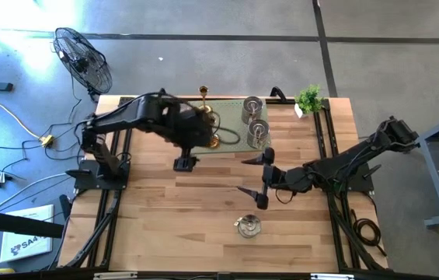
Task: Pick & Place candle stick holders
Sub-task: Put the silver scented candle on the shelf
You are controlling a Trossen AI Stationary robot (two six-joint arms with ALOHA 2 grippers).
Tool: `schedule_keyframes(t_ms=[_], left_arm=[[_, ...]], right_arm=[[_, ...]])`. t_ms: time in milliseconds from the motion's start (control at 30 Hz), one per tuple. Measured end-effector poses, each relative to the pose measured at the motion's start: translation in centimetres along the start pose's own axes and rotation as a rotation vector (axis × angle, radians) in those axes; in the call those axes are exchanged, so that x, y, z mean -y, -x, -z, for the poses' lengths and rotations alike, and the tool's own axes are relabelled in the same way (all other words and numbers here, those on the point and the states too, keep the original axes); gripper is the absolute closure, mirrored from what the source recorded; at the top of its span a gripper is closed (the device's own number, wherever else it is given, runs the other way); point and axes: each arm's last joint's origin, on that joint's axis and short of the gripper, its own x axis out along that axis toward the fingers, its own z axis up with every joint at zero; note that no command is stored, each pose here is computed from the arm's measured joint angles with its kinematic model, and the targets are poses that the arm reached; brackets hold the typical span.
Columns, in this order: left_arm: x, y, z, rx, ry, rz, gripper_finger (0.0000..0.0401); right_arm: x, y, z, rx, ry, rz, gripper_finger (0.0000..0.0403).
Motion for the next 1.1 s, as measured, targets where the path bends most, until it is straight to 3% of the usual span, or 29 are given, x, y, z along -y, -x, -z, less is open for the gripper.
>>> schedule_keyframes(t_ms=[133, 300, 500, 667, 867, 1100], left_arm=[[2.4, 1.7, 0.4, 0.049, -0.054, 0.064, 0.0034], [5.7, 4.1, 0.9, 0.155, -0.134, 0.128, 0.0034], [7.7, 7.2, 2.0, 0.284, -0.17, 0.116, 0.0034], [7.9, 8.3, 3.9, 0.326, -0.154, 0.064, 0.0034], [7.3, 7.3, 7.5, 0.467, -0.085, 0.029, 0.0034], [7.1, 3.1, 13.6, 0.671, -0.026, 0.067, 0.0034]], right_arm=[[-0.9, 0.6, 0.0, -0.101, 0.071, -0.024, 0.0003], [-1.8, 1.9, -1.4, -0.23, 0.042, -0.003, 0.0003], [-2.2, 3.2, -3.9, -0.337, -0.031, -0.045, 0.0003], [-2.7, 3.1, -4.6, -0.549, -0.098, -0.048, 0.0003], [-4.6, 1.2, -5.2, -0.731, -0.096, -0.026, 0.0003], [-7.1, -1.0, -6.4, -0.91, -0.155, -0.051, 0.0003]])
